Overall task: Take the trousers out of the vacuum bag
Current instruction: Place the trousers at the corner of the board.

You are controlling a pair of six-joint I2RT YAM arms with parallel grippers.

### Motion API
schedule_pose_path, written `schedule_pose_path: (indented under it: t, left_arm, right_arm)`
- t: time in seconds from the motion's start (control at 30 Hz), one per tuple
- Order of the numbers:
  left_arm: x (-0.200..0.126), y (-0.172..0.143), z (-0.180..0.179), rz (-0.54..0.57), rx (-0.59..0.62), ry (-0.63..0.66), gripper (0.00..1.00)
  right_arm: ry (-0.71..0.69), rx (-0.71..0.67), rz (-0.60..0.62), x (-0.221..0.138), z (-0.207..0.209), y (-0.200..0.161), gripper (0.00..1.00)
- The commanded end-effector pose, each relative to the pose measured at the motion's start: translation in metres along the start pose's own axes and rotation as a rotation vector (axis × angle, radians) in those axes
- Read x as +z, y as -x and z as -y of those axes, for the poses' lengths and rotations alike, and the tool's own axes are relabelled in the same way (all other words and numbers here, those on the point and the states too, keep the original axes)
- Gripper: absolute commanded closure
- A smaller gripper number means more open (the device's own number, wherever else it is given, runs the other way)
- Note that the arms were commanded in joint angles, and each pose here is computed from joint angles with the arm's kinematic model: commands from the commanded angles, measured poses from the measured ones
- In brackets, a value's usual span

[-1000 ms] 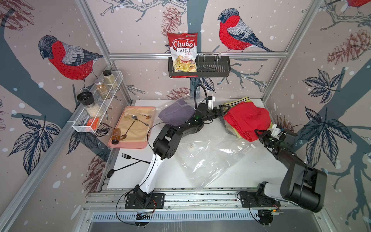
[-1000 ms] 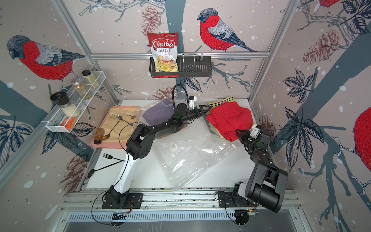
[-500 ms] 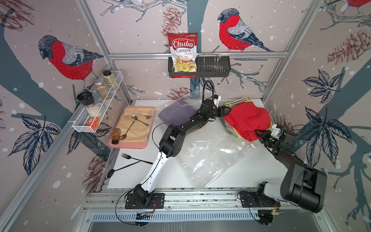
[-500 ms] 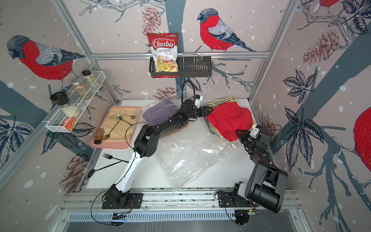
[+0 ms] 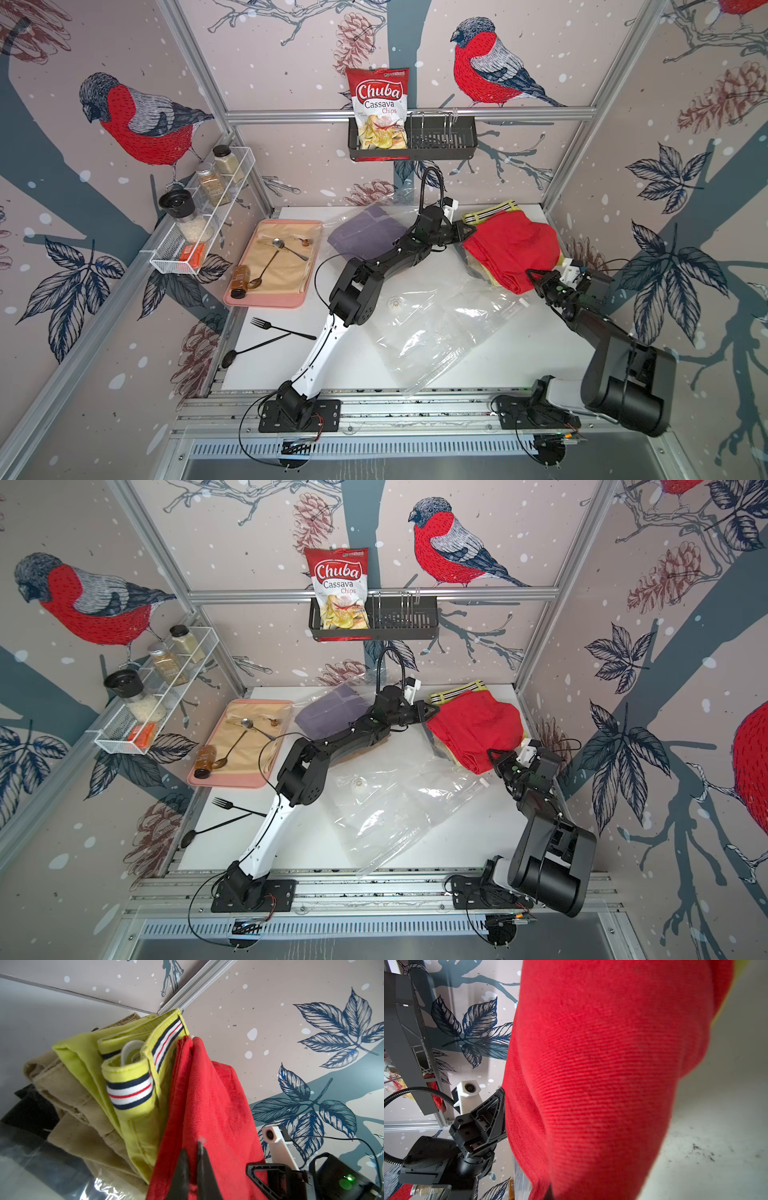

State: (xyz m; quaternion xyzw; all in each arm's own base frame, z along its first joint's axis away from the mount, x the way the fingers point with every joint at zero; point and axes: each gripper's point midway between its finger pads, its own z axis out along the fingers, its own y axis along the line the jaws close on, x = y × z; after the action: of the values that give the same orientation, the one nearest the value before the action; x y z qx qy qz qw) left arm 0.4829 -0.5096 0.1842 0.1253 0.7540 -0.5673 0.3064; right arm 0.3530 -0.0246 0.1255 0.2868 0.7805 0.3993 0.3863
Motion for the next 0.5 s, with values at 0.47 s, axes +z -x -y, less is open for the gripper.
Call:
schedule_pose_path:
  t: [0.47]
  left_arm:
    - [-0.022, -0.004, 0.007, 0.002, -0.019, 0.055, 1.00]
  right_arm:
    - [-0.034, -0.011, 0.023, -0.001, 0.007, 0.004, 1.00]
